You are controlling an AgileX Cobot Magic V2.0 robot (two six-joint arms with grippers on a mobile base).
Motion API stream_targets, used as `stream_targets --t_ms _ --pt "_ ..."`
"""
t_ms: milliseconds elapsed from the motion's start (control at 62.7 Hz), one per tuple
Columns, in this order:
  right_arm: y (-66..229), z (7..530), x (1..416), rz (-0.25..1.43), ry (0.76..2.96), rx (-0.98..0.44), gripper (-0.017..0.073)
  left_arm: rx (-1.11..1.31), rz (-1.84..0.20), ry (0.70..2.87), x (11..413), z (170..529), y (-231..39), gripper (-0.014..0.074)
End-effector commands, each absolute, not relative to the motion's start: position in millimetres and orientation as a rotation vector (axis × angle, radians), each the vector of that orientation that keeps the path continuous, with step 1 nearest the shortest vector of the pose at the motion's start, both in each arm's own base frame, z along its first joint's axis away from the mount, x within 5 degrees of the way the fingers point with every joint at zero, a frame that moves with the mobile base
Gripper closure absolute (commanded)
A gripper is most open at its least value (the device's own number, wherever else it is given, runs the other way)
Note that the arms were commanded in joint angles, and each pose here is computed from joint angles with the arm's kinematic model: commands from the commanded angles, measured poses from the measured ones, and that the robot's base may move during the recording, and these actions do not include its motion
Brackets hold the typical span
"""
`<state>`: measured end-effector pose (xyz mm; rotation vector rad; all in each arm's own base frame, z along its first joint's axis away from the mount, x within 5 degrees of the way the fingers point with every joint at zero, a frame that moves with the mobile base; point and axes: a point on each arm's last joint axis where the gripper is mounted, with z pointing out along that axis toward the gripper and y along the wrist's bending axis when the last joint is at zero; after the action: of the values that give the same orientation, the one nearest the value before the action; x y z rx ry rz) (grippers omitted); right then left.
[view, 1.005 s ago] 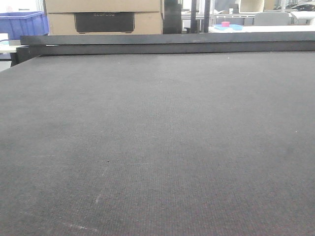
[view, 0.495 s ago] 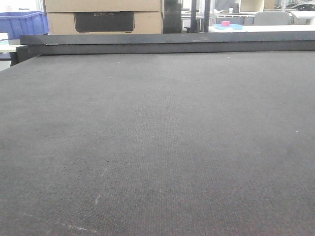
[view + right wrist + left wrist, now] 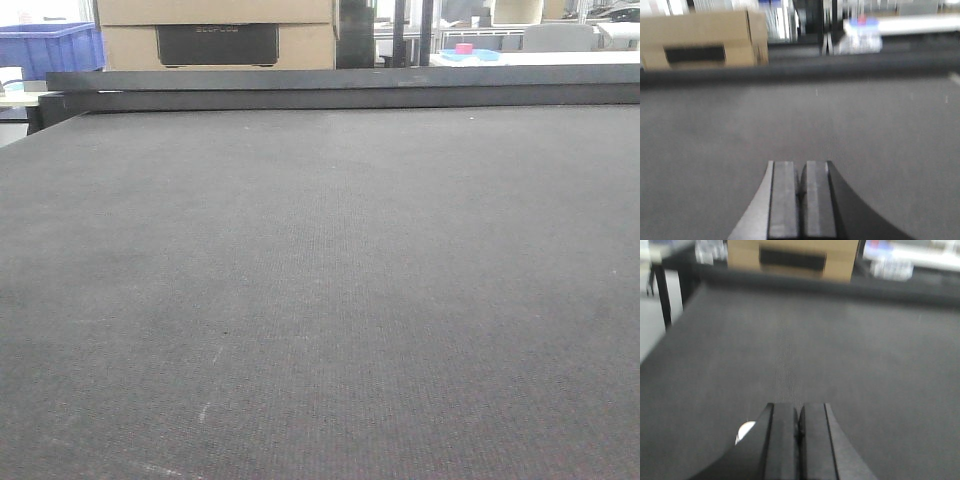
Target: Place valve from conveyor to right shelf box
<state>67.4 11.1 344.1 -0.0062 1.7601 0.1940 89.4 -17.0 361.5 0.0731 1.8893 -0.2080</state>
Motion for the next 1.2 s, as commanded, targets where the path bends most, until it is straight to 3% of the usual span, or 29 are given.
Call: stream_targets --t_ms 0,383,702,1037,1117,1181 --pt "12.7 355.5 87.8 0.184 1.887 -0.023 0.0727 0.071 -0.209 2.003 113.6 370.8 -20.3 0.0704" --pt "17.5 355.3 173.3 0.147 2.450 -0.072 0.0727 0.105 -0.198 2.471 200.3 370.1 -33.2 0.0704" --pt "12.9 331.1 193.8 0.048 2.760 -0.110 0.0727 0.064 -0.206 2.535 230.1 354.7 -36.8 0.0704" --pt "11.4 335.8 214.1 0.005 2.792 -0.120 0.0727 0.059 -0.207 2.540 229.9 354.3 -36.8 0.0704" --pt "12.7 331.9 217.9 0.023 2.810 -0.117 0.0671 0.060 -0.207 2.547 229.4 353.9 -36.8 0.0704" --pt "13.6 329.6 220.0 0.036 2.820 -0.115 0.0540 0.060 -0.207 2.552 229.0 353.7 -36.7 0.0704"
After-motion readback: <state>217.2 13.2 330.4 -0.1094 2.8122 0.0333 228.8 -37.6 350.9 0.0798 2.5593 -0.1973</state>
